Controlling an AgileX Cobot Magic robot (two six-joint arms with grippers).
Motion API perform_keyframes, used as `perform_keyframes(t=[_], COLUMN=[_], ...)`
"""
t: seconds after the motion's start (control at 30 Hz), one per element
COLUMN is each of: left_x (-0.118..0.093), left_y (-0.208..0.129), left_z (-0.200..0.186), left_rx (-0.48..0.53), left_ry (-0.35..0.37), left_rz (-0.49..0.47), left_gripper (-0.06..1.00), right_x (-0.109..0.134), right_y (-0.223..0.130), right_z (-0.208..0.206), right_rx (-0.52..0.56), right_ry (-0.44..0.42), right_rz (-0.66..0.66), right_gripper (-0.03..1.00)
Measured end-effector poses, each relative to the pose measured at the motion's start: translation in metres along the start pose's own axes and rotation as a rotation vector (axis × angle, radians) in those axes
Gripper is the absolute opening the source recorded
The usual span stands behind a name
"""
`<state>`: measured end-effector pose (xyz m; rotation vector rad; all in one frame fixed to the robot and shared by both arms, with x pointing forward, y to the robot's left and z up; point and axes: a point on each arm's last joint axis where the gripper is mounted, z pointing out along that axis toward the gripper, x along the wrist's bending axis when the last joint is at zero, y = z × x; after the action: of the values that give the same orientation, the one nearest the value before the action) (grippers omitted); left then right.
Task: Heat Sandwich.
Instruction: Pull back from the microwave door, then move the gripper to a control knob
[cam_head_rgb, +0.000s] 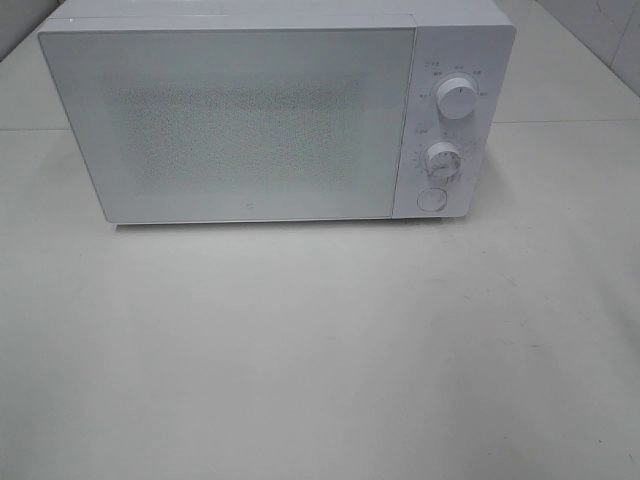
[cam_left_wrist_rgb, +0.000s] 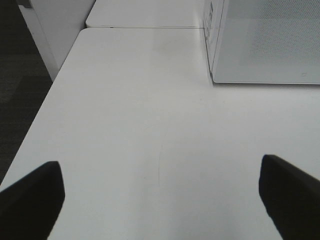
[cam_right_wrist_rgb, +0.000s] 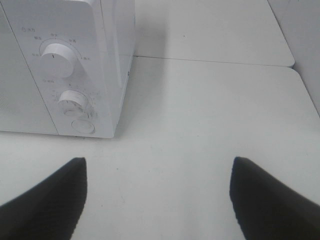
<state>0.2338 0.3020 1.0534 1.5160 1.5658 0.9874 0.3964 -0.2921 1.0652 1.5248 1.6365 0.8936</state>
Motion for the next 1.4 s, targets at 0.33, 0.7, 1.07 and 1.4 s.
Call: perform_keyframes(t=[0.33, 0.7, 1.07, 1.4], left_x=[0.000, 0.000, 0.000, 0.000], left_y=[0.000, 0.000, 0.000, 0.000], left_z=[0.000, 0.000, 0.000, 0.000], left_rx=[0.000, 0.000, 0.000, 0.000], left_ry=[0.000, 0.000, 0.000, 0.000], left_rz=[0.000, 0.000, 0.000, 0.000], left_gripper=[0.99, 0.99, 0.99, 0.99], right_x=[0.003, 0.008, 0.008, 0.025], right_y=[0.012, 0.006, -0.035, -0.063], right_z=[0.030, 0.057, 0.081, 0.089], right_rx=[-0.091, -0.333, -0.395, -0.383], right_ry=[0.022, 0.059, 0.037, 0.018], right_rz=[0.005, 0.007, 0.037, 0.046], right_gripper=[0.76, 0.76, 0.76, 0.76])
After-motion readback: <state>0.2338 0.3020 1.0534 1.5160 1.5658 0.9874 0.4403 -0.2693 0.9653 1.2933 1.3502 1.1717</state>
